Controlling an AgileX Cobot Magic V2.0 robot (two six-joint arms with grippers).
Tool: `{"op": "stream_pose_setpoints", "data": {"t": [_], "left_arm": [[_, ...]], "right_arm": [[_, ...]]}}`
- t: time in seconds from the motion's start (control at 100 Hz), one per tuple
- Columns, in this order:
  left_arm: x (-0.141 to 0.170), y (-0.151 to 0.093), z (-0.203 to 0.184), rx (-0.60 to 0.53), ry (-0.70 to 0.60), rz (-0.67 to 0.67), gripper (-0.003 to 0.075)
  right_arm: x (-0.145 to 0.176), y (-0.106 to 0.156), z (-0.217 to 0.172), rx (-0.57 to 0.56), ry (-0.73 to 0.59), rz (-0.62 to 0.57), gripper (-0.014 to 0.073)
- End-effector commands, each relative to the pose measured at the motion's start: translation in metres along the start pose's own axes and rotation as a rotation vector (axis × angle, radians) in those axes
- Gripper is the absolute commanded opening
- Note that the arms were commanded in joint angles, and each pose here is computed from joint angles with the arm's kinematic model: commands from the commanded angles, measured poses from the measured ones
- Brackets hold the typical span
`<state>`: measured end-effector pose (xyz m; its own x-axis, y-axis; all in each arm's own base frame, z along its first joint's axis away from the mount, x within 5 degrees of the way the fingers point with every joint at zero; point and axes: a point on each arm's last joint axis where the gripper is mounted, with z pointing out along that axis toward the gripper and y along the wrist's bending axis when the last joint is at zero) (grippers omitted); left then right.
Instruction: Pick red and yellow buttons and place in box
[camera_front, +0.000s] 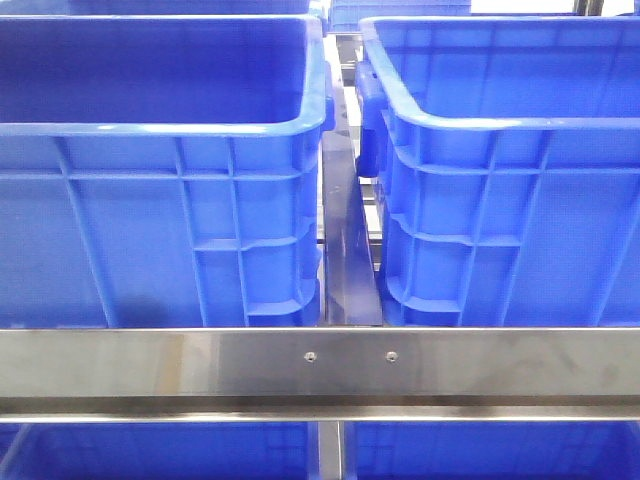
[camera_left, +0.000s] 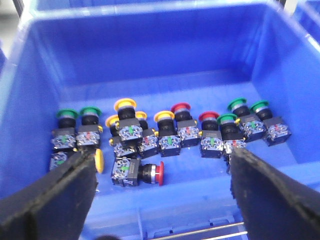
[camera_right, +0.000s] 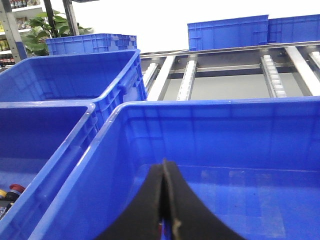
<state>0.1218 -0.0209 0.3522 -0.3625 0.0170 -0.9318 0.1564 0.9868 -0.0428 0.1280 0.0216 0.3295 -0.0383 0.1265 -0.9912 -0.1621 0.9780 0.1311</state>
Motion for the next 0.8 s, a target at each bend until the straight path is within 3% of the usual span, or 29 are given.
{"op": "stream_pose_setpoints", "data": {"t": [0.0, 0.37, 0.57, 0.79], "left_arm": [[-0.03, -0.001, 0.016, 0.008, -0.04, -0.041, 0.0529], [-0.075, 0.005, 0.133, -0.074, 0.227, 0.007, 0.053], [-0.07, 0.022, 0.189, -0.126, 0.345, -0.021, 0.0529], [-0.047, 0.038, 0.225, -0.16, 0.45, -0.061, 0.0529]], "right_arm": [[-0.01, 0.002, -0.002, -0.017, -0.031, -0.013, -0.0068], [-0.01, 0.002, -0.002, -0.017, -0.031, -0.013, -0.0068], [-0.01, 0.002, -0.002, -0.017, -0.031, -0.013, -0.0068], [-0.01, 0.002, -0.002, -0.017, -0.031, -0.013, -0.0068]]}}
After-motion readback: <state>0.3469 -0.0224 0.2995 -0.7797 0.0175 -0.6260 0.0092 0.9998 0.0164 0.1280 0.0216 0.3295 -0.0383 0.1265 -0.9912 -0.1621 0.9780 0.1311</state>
